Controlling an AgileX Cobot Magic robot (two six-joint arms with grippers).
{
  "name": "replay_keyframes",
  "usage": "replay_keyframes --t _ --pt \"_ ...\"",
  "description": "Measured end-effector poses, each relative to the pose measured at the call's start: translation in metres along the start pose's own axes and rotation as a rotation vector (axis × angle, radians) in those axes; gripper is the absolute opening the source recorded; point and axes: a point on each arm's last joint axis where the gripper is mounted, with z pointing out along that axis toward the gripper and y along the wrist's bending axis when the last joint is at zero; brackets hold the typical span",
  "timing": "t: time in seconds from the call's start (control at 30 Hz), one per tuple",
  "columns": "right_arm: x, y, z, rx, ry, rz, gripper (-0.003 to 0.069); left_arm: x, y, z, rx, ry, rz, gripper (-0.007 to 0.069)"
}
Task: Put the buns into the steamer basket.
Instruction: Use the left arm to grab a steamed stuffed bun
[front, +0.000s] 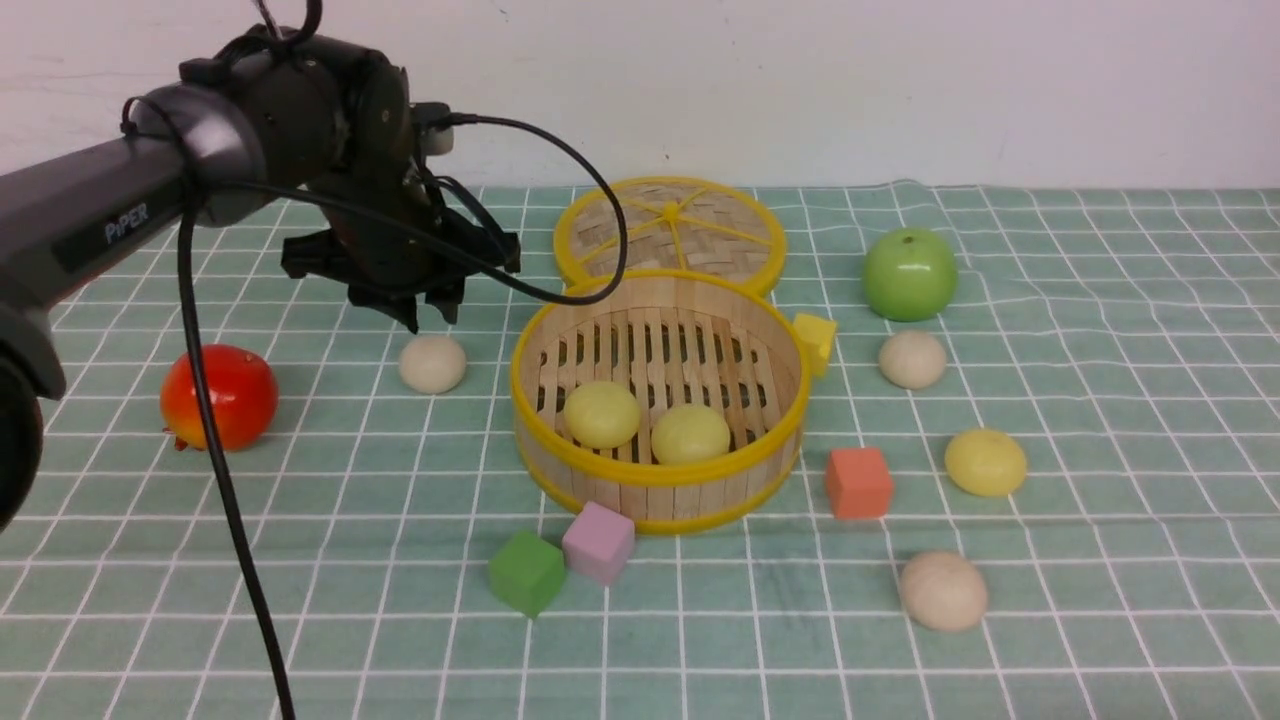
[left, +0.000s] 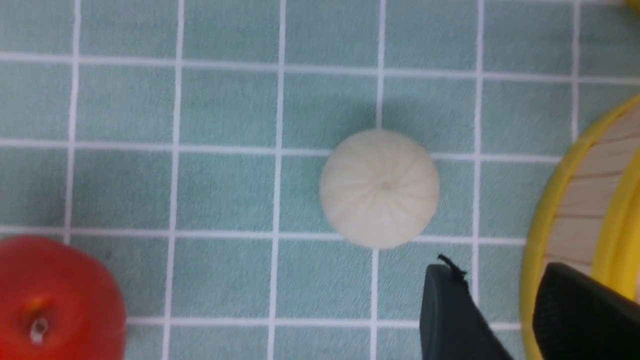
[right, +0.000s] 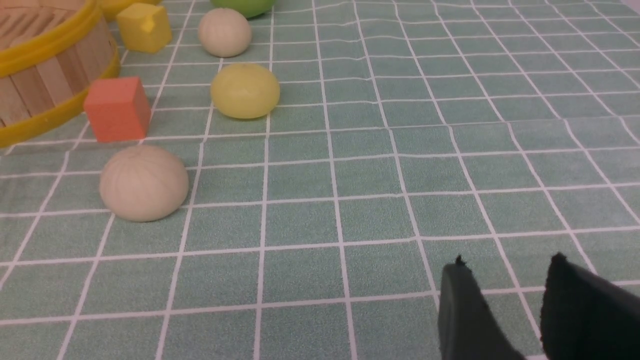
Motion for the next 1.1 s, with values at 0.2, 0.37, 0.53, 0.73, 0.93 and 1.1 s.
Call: replay_keyframes --t 0.2,0.37,0.53,0.73,0.93,1.1 --pt "0.0 0.0 0.0 0.0 0.0 0.0 0.024 -0.004 -0.002 0.0 0.019 -0.047 0.0 0.0244" --pt "0.0 0.0 0.0 0.0 0.0 0.0 0.024 -0.006 -0.002 0.0 0.027 -0.066 0.0 0.0244" --pt "0.0 0.0 0.0 0.0 0.0 0.0 0.024 -0.006 -0.003 0.0 0.034 -0.066 -0.007 0.0244" --pt "0.0 0.0 0.0 0.0 0.0 0.0 0.024 -0.006 -0.004 0.0 0.046 -0.061 -0.019 0.0244" --pt "0.0 0.0 0.0 0.0 0.0 0.0 0.024 -0.002 -0.004 0.007 0.044 -0.03 -0.025 0.0244" --pt "0.0 0.0 0.0 0.0 0.0 0.0 0.024 0.001 -0.004 0.013 0.039 -0.011 -0.025 0.0244"
